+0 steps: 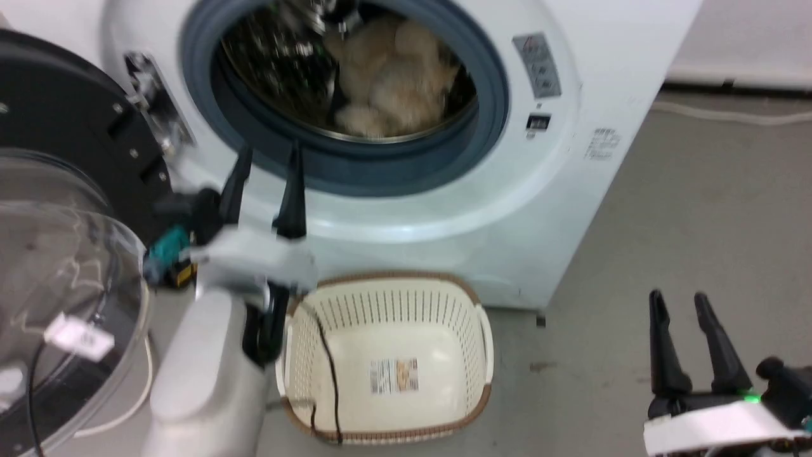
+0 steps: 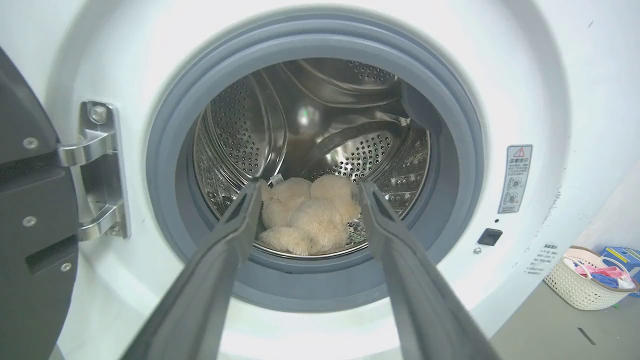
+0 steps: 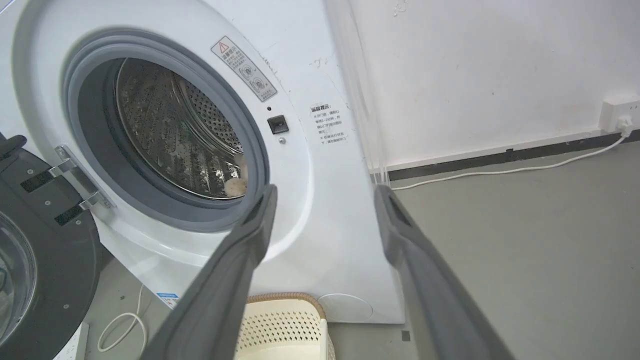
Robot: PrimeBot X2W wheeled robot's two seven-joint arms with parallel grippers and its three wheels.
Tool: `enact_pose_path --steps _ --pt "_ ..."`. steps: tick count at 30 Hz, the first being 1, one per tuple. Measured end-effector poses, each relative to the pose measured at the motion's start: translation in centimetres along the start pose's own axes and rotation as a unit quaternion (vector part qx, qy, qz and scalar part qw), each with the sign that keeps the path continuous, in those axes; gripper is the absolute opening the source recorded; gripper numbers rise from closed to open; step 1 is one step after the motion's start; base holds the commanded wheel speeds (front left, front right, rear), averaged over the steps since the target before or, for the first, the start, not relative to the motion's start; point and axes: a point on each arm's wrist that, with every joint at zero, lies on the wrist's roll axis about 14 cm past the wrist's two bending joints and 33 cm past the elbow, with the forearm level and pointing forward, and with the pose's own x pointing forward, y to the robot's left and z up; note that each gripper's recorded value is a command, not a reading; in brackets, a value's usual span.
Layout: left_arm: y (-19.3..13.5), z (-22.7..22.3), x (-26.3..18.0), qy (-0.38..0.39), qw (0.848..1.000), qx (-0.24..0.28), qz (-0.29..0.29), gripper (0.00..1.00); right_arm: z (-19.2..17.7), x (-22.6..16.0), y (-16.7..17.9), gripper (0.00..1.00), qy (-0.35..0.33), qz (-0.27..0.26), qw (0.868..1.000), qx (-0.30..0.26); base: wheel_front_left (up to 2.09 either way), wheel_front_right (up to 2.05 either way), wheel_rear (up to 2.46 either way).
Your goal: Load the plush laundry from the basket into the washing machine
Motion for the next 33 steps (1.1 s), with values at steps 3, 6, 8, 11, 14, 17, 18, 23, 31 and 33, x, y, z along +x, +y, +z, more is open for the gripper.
enact_pose_path --steps 3,6,8,11,14,17,18,23,31,33 --pt "0.3 0.4 -2.4 -0.003 1.000 -0.002 0.010 1.00 0.7 -1.3 0.2 1.00 -0.005 0.004 1.000 -0.014 0.00 0.00 0.00" --pt "0.8 0.6 -4.8 -0.004 1.000 0.000 0.019 1.00 1.3 -2.4 0.4 1.00 -0.011 0.006 1.000 -0.026 0.00 0.00 0.00" --pt "1.1 0.5 -6.3 -0.001 1.000 0.004 0.026 1.00 1.8 -2.9 0.4 1.00 -0.016 0.007 0.999 -0.030 0.00 0.00 0.00" --pt "1.7 0.5 -8.3 0.004 0.999 0.009 0.038 1.00 2.2 -3.6 0.5 1.00 -0.019 0.009 0.999 -0.038 0.00 0.00 0.00" --pt "2.2 0.5 -10.0 0.009 0.999 0.017 0.047 1.00 2.4 -4.0 0.6 1.00 -0.016 0.011 0.999 -0.049 0.00 0.00 0.00" --pt "2.8 0.4 -11.3 0.018 0.998 0.028 0.054 1.00 2.4 -4.3 1.0 1.00 -0.016 0.017 0.998 -0.055 0.00 0.00 0.00" --pt "3.0 0.3 -11.7 0.023 0.998 0.032 0.057 1.00 2.4 -4.3 1.1 1.00 -0.015 0.019 0.998 -0.057 0.00 0.00 0.00" --pt "3.0 -0.2 -13.1 0.042 0.997 0.045 0.055 1.00 2.2 -4.4 1.4 1.00 -0.010 0.024 0.998 -0.061 0.00 0.00 0.00" --pt "2.3 -1.9 -14.9 0.083 0.994 0.061 0.043 1.00 1.6 -4.7 1.5 1.00 0.001 0.027 0.998 -0.064 0.00 0.00 0.00" --pt "2.2 -2.1 -15.2 0.087 0.993 0.066 0.043 1.00 1.4 -4.8 1.6 1.00 0.005 0.028 0.997 -0.066 0.00 0.00 0.00"
